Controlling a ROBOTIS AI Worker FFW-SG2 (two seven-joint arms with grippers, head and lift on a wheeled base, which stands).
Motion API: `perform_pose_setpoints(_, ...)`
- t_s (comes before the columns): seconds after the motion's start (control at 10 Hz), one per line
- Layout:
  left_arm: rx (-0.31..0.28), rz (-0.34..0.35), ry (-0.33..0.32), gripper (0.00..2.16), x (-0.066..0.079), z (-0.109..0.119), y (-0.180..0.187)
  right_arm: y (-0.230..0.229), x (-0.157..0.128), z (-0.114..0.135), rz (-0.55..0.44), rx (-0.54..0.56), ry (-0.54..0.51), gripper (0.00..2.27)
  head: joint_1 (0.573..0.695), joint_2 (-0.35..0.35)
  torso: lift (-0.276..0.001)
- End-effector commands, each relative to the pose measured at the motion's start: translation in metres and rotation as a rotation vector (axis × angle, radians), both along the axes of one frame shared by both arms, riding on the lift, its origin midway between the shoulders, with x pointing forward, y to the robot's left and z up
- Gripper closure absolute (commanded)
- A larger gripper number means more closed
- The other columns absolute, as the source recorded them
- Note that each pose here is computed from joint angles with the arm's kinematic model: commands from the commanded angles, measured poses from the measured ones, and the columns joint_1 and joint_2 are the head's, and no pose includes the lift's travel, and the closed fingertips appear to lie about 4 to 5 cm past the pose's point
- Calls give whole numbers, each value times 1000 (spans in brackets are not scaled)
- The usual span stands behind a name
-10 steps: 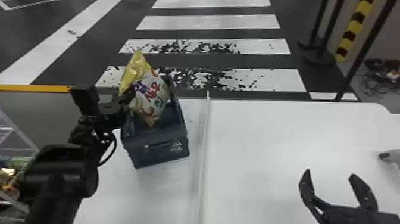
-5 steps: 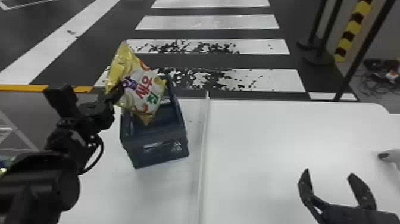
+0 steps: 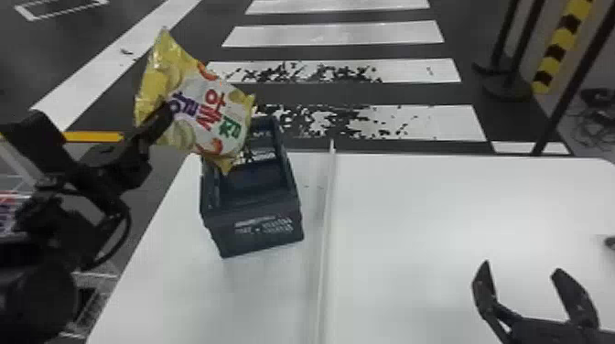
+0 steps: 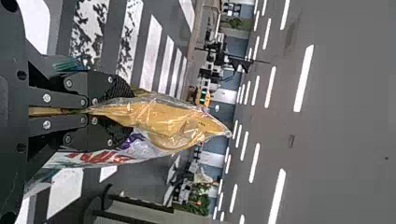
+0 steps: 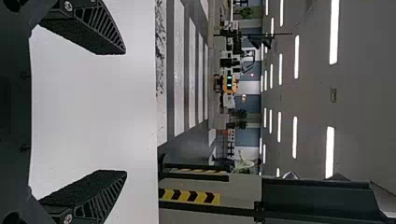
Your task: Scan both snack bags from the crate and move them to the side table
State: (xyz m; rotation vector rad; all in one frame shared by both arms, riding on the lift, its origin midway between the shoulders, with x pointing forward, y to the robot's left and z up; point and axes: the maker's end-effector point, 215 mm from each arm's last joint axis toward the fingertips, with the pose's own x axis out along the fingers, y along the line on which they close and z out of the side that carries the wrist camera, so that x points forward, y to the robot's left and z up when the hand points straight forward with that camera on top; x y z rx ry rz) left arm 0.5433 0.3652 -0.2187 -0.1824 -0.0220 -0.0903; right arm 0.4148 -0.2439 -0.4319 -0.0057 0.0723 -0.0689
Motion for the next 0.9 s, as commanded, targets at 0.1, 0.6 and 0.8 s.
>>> perform_pose_setpoints(0.1,-140,-64,-44,2142,-16,31,-2,2,-1,2,4,-4,-2,80,695,144,-99)
perform_pose_setpoints(0.6,-428,-341,-1,2142,-40,14,-116,-9,-2,12,-14,-12,-16,83,695,61,-99)
perform_pose_setpoints(0.8,-471,-434,63,2138,-45,-15,-177,-15,-1,17,-25,-15,-26,83,695,-4,-99)
